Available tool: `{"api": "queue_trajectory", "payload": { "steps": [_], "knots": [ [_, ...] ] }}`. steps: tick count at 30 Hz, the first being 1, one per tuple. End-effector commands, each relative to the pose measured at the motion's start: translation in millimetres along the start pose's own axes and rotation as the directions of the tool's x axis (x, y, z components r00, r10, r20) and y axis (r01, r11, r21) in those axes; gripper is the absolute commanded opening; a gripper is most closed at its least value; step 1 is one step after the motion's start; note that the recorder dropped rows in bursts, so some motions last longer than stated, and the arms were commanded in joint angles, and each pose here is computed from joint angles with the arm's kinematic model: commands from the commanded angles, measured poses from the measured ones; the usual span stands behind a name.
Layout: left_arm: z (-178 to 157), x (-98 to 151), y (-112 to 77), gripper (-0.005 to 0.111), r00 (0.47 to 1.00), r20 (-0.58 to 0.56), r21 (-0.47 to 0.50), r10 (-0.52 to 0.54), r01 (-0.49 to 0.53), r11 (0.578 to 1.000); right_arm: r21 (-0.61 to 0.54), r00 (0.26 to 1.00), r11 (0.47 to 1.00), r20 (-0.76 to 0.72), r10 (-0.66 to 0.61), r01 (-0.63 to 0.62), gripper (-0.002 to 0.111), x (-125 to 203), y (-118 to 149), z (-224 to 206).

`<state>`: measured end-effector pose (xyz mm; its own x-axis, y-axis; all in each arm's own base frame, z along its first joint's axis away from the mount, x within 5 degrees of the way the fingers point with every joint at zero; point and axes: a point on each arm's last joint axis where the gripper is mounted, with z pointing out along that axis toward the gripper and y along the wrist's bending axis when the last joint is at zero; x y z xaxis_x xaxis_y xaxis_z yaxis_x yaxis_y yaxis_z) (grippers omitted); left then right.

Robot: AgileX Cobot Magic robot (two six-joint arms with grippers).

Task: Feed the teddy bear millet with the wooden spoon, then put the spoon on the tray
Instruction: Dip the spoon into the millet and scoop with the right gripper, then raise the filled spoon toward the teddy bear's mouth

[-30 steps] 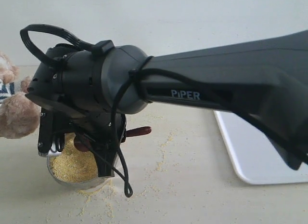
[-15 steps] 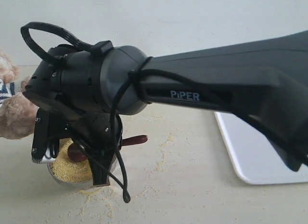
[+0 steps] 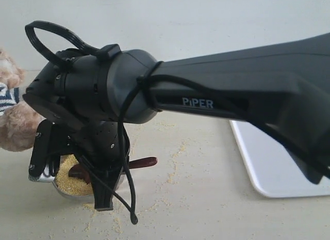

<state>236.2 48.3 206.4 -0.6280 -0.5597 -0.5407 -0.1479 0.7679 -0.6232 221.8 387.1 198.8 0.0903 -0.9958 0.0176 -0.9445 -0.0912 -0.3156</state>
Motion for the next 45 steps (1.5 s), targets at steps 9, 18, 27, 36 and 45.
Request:
{"api": "queue_trajectory", "payload": {
  "steps": [9, 18, 27, 36, 45],
  "knots": [
    [-0.9, -1.1, -1.8, 0.005, 1.0, 0.002, 0.018, 0.029, -0.029, 0.999, 0.002, 0.999, 0.999, -0.019, 0.046, -0.046, 0.0, 4.7, -2.0, -8.6],
    [-0.5, 2.5, -0.4, 0.005, 1.0, -0.008, 0.016, 0.022, -0.022, 1.0, -0.065, 0.998, 0.996, 0.006, 0.063, -0.063, 0.0, 8.2, -0.6, -17.9],
    [-0.5, 2.7, -0.5, 0.005, 1.0, -0.011, 0.016, 0.026, -0.026, 1.0, -0.095, 0.989, 0.985, 0.016, 0.145, -0.143, 0.0, 23.3, -18.2, -19.6],
    [-1.5, 8.9, -11.9, 0.005, 0.996, -0.073, 0.142, 0.041, -0.03, 0.989, -0.187, 0.964, 0.955, 0.093, 0.25, -0.23, 0.0, 61.3, -50.3, -44.8],
    [-1.1, 37.9, -6.7, 0.005, 0.986, -0.167, 0.169, -0.008, 0.037, 0.985, -0.186, 0.924, 0.93, 0.162, 0.346, -0.316, 0.0, 95.0, -74.8, -72.2]
  ]
}}
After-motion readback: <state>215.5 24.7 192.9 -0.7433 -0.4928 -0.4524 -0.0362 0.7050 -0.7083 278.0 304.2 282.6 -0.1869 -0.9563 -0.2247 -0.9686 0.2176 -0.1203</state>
